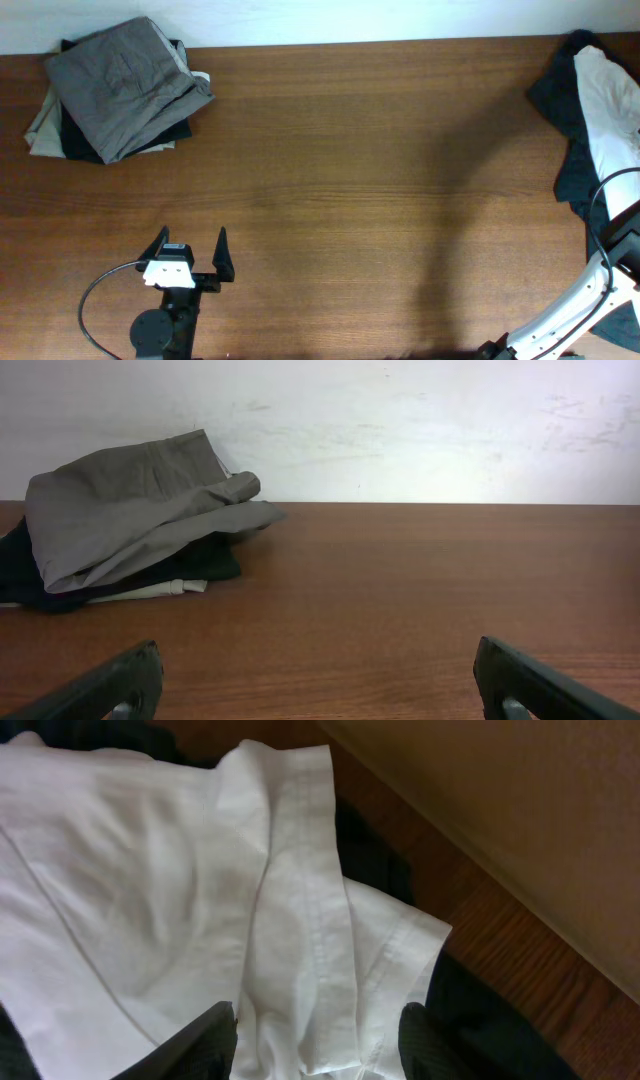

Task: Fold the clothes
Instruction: 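Reach the right gripper onto the white T-shirt and grasp its fabric, then lift the white T-shirt with the right gripper and drop it mid-table, then grasp the T-shirt's left edge with left gripper, right edge with right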

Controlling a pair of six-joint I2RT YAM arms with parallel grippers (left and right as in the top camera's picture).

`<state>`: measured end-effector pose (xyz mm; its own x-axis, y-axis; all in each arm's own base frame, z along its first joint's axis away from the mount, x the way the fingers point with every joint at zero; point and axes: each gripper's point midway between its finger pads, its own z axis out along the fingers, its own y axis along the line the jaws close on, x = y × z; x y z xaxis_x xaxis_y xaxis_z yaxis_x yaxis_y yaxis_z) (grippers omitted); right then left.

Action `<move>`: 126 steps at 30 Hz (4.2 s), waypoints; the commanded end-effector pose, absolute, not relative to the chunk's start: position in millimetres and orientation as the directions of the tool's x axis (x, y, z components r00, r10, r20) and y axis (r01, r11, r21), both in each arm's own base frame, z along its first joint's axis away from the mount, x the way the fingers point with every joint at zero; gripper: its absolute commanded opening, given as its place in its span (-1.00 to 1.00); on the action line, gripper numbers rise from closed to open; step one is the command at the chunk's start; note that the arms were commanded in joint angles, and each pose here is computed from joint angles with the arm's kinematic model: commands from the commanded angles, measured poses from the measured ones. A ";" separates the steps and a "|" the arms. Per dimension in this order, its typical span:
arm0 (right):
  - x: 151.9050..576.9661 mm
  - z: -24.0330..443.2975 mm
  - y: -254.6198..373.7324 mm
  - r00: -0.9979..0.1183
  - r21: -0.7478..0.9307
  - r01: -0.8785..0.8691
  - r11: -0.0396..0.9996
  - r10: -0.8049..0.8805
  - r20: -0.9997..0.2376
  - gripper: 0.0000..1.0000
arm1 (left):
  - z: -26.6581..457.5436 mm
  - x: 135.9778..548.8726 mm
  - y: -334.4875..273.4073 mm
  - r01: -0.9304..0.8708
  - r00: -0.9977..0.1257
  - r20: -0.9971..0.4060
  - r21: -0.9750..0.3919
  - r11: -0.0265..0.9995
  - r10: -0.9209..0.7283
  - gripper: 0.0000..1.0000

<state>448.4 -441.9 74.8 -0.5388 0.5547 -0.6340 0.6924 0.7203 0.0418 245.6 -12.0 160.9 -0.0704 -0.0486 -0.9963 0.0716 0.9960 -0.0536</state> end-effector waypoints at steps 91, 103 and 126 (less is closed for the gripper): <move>402.7 307.5 184.3 -0.881 0.309 -0.201 0.929 -0.034 -0.472 0.89 | 158.6 245.7 -12.3 0.072 -0.073 -0.997 -0.041 0.997 -0.036 0.98; 305.0 389.5 134.0 -0.836 0.336 -0.097 0.937 0.106 -0.538 0.78 | 191.0 239.8 -46.0 0.272 0.053 -0.998 -0.019 0.962 -0.035 0.98; 296.7 380.9 133.4 -0.857 0.297 -0.149 0.943 0.027 -0.515 0.97 | 113.6 369.0 -41.5 -0.199 -0.903 -0.333 -0.238 0.951 -0.273 0.98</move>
<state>294.7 135.3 381.1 -0.8619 0.0480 -0.5047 -0.1323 0.9397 0.3153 366.6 -82.7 158.1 -0.8875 -0.0634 -0.4565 0.1557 0.8910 -0.4265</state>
